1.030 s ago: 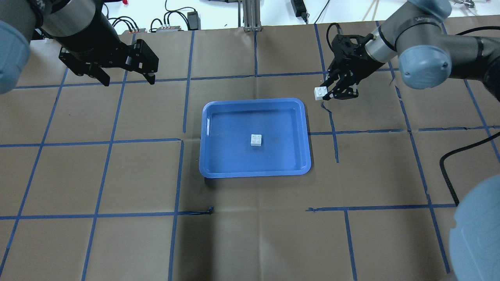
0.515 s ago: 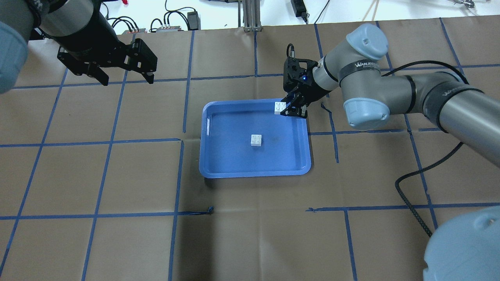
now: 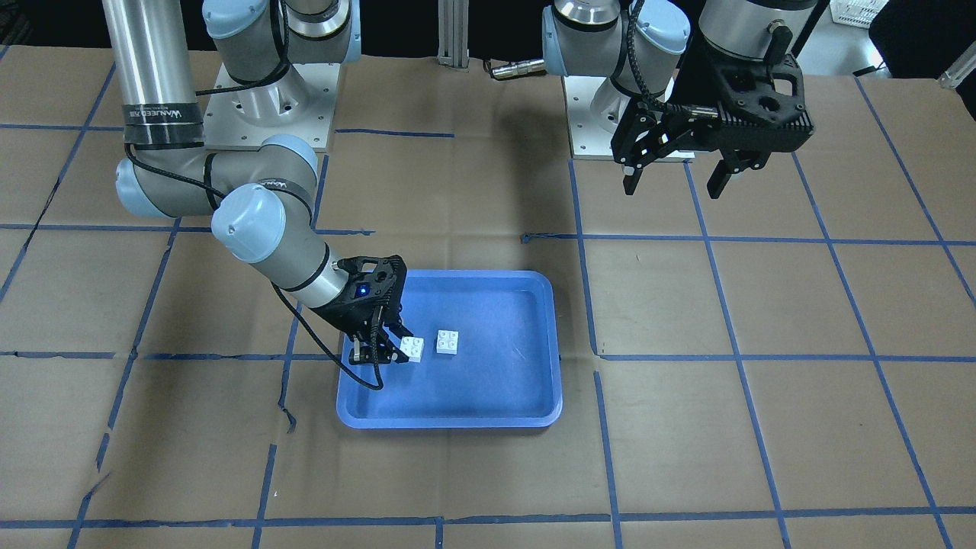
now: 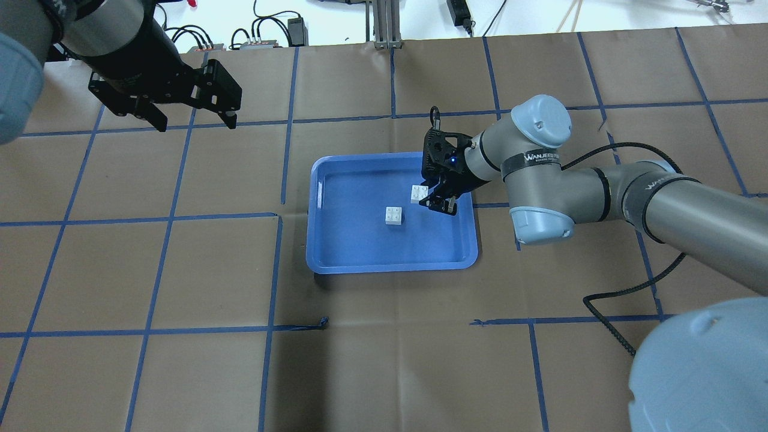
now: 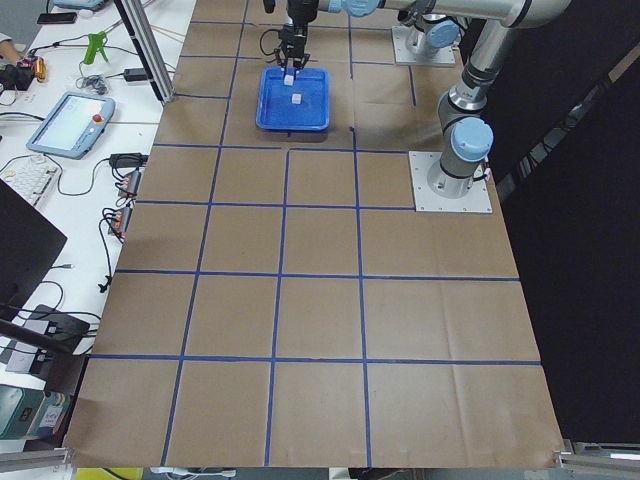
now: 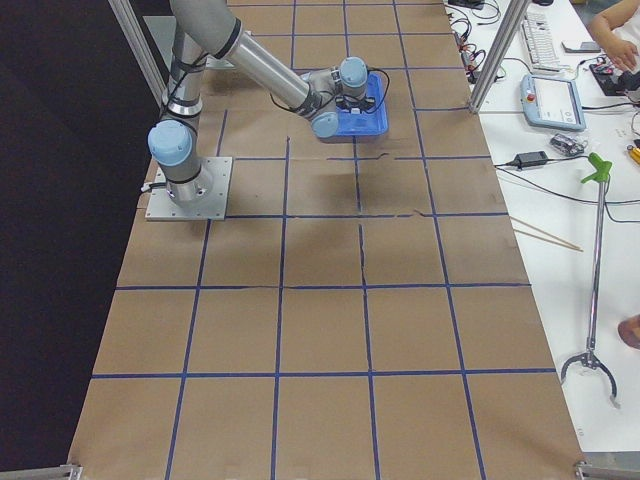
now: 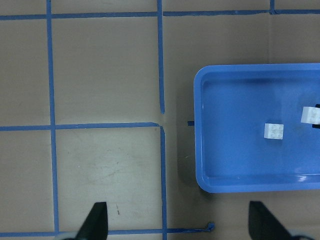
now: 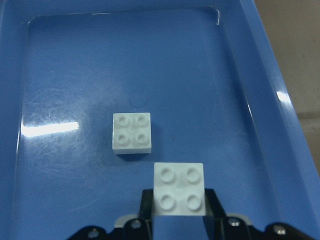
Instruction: Assemble white blocks and place on blue tray
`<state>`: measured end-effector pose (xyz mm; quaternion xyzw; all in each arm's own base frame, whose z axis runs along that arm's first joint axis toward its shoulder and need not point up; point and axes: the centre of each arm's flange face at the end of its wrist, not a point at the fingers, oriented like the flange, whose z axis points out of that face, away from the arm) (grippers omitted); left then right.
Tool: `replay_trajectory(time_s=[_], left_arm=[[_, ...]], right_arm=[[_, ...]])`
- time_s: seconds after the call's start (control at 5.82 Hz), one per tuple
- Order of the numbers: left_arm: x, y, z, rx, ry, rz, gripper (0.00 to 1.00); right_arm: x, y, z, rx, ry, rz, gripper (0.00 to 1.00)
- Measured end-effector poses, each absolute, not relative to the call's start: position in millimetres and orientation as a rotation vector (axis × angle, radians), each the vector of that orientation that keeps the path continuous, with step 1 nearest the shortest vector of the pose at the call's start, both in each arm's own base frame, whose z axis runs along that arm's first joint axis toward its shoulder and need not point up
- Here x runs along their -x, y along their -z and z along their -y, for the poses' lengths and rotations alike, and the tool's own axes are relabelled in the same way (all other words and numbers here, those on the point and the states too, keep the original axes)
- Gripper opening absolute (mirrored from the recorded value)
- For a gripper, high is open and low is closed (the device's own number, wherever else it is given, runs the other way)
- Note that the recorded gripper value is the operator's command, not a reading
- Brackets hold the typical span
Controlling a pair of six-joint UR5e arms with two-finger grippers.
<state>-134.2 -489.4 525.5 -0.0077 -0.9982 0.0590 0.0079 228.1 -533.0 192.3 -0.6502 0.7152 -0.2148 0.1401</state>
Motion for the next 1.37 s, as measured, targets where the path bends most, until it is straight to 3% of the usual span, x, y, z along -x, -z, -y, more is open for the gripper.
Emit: replay_trajectory(time_s=[1.37], left_arm=[[134.9,-523.5,489.0,0.026,-0.178,3.121,0.99]], right_arm=[[-247.7,-165.1,515.0,1.942,0.576,-1.989,0.24]])
